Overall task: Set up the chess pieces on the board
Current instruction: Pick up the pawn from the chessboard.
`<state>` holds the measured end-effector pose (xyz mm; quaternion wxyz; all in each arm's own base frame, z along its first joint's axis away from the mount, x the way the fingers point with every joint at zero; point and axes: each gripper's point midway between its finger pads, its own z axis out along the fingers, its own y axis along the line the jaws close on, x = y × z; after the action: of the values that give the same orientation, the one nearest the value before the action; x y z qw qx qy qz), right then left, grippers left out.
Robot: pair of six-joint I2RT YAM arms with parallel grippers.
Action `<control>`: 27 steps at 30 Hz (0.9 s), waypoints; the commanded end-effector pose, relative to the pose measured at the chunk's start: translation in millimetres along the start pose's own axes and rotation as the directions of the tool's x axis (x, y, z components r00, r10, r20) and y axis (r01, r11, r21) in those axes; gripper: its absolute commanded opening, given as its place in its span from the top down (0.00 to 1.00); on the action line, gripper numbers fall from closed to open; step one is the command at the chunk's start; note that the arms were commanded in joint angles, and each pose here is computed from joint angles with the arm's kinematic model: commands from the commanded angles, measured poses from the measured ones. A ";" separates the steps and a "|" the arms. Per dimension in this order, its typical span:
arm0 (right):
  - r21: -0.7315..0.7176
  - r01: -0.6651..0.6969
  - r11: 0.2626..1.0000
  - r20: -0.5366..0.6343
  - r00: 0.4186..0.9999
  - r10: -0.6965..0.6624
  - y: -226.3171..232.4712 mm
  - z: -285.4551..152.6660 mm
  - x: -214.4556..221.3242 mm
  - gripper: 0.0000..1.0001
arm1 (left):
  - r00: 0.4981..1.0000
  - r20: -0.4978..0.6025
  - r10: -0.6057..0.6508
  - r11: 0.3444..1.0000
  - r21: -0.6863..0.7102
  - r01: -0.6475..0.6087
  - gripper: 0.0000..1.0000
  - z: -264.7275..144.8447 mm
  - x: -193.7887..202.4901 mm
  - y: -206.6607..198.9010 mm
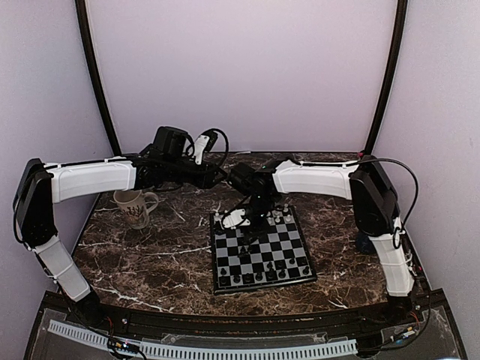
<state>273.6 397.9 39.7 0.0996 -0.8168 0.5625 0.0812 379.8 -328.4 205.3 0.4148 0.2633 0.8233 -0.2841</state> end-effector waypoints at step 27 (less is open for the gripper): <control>0.044 -0.501 0.865 0.491 0.765 0.418 46.1 -159.3 85.5 0.60 | 0.628 -0.391 0.672 0.731 0.481 -0.483 0.61 5.7 142.5 -91.9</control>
<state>264.3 258.8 149.3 0.2381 -0.6152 0.7201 0.2151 241.8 -365.9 93.9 0.1712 0.6212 0.7405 -0.1907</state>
